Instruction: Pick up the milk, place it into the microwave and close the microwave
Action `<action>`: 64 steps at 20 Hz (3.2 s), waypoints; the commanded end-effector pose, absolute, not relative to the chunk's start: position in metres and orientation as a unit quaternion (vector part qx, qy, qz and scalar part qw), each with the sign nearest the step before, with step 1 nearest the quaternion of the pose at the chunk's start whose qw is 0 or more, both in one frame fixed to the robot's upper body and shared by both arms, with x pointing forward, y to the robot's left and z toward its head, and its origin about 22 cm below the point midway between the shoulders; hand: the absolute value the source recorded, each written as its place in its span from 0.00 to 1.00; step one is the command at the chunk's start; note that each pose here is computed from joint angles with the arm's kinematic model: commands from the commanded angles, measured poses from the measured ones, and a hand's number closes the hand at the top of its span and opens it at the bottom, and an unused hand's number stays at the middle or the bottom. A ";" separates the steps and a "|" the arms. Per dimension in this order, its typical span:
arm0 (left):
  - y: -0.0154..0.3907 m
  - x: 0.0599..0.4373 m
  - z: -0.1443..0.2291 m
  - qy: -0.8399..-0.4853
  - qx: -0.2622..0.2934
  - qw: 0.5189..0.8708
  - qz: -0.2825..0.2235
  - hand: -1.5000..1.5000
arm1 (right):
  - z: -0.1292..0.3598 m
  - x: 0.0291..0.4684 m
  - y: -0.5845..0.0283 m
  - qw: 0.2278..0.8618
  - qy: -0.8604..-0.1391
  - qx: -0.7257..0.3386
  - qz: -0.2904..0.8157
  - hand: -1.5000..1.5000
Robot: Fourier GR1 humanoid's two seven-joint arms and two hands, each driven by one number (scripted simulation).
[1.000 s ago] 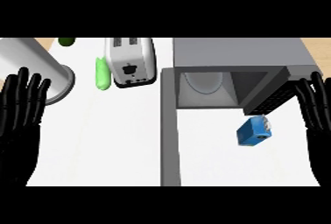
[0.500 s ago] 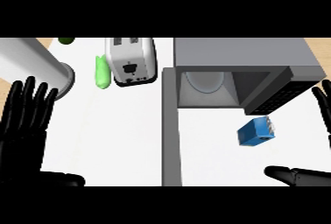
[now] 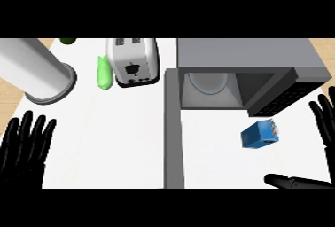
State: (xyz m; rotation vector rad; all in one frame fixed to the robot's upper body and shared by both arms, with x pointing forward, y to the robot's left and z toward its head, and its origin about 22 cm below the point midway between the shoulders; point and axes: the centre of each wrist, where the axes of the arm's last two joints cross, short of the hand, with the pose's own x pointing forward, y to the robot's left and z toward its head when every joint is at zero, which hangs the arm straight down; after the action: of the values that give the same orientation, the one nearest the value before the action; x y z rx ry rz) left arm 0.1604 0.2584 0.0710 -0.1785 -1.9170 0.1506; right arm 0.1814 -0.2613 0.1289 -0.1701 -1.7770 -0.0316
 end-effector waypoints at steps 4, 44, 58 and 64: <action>0.251 0.146 0.055 -0.818 -0.078 0.567 0.060 0.00 | 0.078 0.188 -0.267 0.647 -0.758 -0.079 -0.024 0.00; 0.265 0.087 0.033 -0.817 -0.081 0.567 0.067 0.00 | -0.123 0.215 -0.326 0.664 -0.730 -0.151 -0.052 0.00; 0.284 0.074 0.025 -0.814 -0.081 0.571 0.074 0.00 | -0.109 0.249 -0.320 0.659 -0.739 -0.123 -0.068 0.00; 0.275 0.087 0.013 -0.813 -0.080 0.572 0.070 0.00 | -0.107 0.258 -0.316 0.649 -0.737 -0.172 -0.075 0.00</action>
State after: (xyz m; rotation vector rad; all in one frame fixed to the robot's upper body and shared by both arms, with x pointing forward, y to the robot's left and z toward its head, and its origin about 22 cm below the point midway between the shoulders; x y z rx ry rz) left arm 0.0890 0.2779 0.0234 -0.1886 -1.9112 0.1620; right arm 0.2384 -0.3139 -0.1241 -0.3232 -1.6872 -0.1481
